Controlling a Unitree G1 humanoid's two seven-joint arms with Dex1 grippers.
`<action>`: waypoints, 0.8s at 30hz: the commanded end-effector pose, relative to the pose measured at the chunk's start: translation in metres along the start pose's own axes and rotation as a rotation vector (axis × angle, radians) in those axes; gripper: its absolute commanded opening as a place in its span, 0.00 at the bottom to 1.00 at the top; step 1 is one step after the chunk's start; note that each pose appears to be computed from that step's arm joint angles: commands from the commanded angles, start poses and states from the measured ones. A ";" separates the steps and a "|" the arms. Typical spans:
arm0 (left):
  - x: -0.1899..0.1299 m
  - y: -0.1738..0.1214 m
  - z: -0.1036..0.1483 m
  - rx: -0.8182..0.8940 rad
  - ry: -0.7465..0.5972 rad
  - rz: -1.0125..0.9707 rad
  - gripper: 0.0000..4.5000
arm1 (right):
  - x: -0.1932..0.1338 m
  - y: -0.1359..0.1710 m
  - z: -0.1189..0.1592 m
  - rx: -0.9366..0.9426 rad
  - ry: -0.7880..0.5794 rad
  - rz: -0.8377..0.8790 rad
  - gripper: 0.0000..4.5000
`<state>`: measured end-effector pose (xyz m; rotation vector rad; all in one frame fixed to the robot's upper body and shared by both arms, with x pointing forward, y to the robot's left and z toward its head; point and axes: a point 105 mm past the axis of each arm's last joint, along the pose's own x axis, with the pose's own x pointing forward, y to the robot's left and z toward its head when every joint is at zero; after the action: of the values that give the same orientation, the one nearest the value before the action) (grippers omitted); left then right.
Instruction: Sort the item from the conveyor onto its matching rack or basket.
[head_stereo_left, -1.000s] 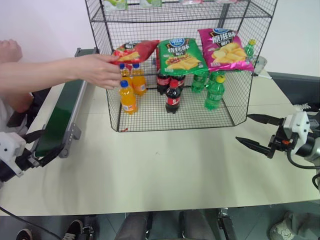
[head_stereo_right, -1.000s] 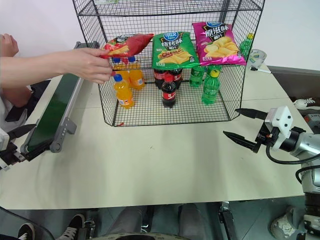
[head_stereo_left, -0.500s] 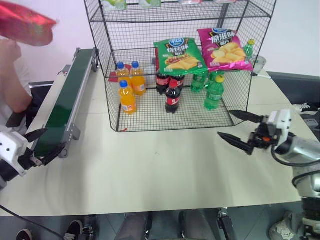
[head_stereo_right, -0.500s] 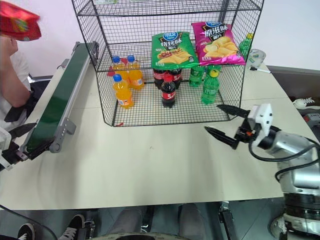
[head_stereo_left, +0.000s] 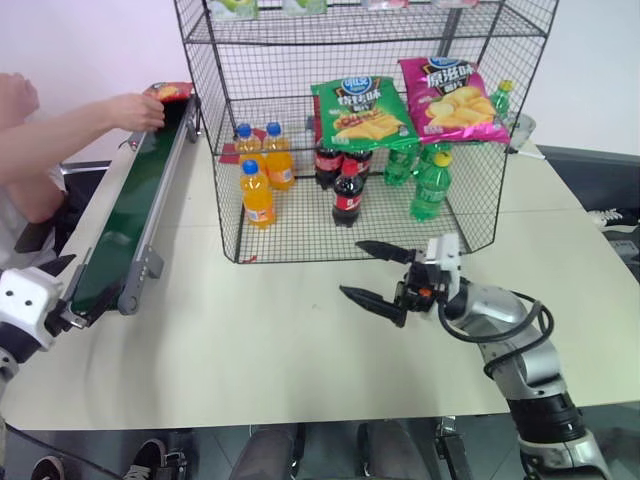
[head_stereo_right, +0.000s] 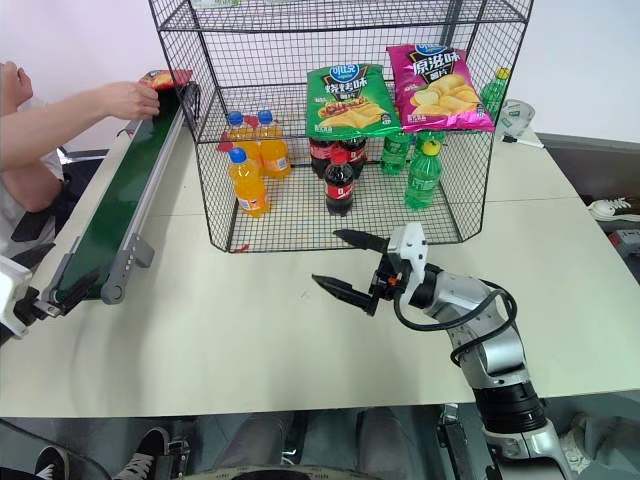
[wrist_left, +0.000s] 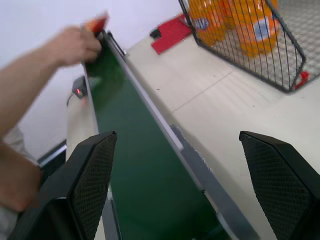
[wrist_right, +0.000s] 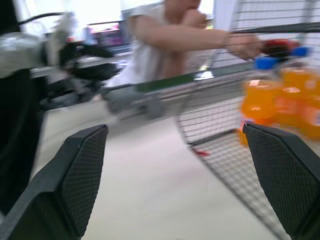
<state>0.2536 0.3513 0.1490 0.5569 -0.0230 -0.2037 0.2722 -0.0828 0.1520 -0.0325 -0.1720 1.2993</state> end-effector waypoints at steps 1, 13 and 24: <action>0.003 0.005 0.005 0.035 -0.026 0.040 0.91 | 0.010 0.008 0.001 -0.027 -0.028 0.109 1.00; -0.010 0.009 -0.001 0.275 0.044 0.054 0.91 | 0.016 -0.011 -0.008 -0.090 -0.001 0.064 1.00; -0.044 0.010 -0.031 0.710 0.179 0.076 0.91 | 0.015 -0.013 -0.018 -0.147 0.074 0.072 1.00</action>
<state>0.2173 0.3785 0.1225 1.2028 0.0819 -0.0922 0.2911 -0.0732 0.1325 -0.1623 -0.1690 1.3453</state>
